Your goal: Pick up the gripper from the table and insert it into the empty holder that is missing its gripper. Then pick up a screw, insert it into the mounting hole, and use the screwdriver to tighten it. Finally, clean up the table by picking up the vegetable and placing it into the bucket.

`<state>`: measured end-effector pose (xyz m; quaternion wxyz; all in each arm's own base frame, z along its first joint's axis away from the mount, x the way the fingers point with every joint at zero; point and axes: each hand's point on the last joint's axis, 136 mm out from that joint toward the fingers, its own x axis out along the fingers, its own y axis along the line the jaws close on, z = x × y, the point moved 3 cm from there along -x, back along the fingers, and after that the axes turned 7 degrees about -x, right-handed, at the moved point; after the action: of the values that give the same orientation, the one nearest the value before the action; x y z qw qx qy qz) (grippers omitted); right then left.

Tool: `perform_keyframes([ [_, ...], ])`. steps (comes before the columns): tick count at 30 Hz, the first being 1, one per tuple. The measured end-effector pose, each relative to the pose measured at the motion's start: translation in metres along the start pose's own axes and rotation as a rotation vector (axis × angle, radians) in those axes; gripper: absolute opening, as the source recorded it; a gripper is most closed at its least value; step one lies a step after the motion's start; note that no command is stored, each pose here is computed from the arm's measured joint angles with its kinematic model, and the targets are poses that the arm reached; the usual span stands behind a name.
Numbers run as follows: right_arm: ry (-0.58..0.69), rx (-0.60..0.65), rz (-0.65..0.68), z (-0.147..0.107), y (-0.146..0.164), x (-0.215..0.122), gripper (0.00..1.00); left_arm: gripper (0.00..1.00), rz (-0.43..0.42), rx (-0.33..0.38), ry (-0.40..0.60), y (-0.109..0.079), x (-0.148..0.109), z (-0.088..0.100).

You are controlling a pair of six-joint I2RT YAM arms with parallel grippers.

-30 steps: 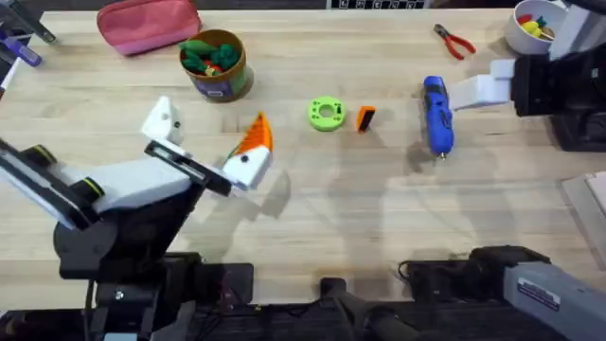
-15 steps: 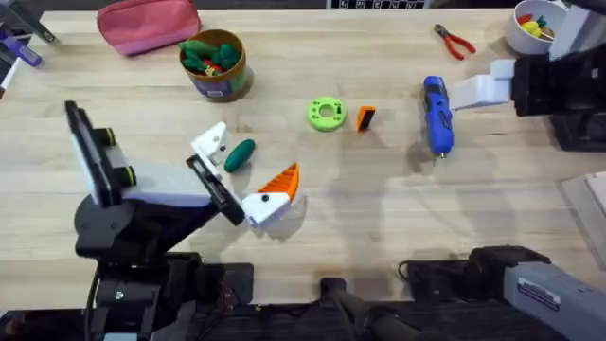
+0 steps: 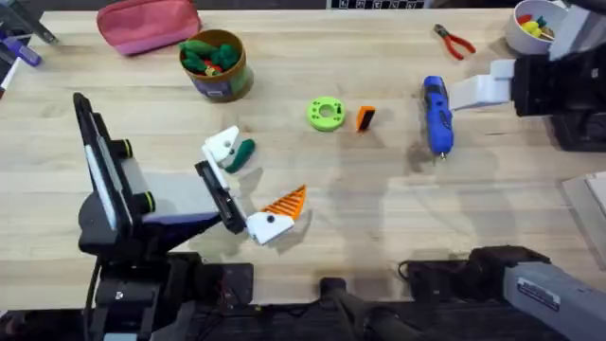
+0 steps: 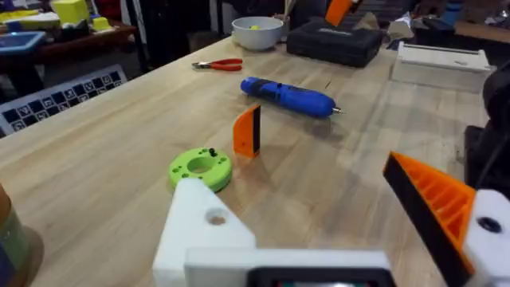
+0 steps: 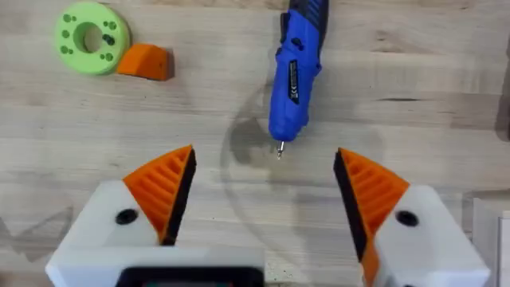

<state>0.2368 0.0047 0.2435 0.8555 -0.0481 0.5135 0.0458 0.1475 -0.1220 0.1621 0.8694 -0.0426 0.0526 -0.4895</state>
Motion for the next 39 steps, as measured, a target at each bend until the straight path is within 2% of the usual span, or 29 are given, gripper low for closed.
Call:
perform_keyframes([
  [13,0.000,0.000,0.000,0.0000,0.0000,0.0001,0.994,0.985,-0.048,0.068,0.004,-0.0067,-0.0002,-0.0014],
  [30,0.000,0.000,0.000,0.0000,0.0000,0.0000,0.994,0.985,-0.063,0.059,0.006,-0.0089,-0.0003,-0.0018],
  [39,0.000,0.000,0.000,0.0000,0.0000,0.0000,0.994,0.986,-0.063,0.019,0.007,-0.0088,-0.0003,-0.0018],
])
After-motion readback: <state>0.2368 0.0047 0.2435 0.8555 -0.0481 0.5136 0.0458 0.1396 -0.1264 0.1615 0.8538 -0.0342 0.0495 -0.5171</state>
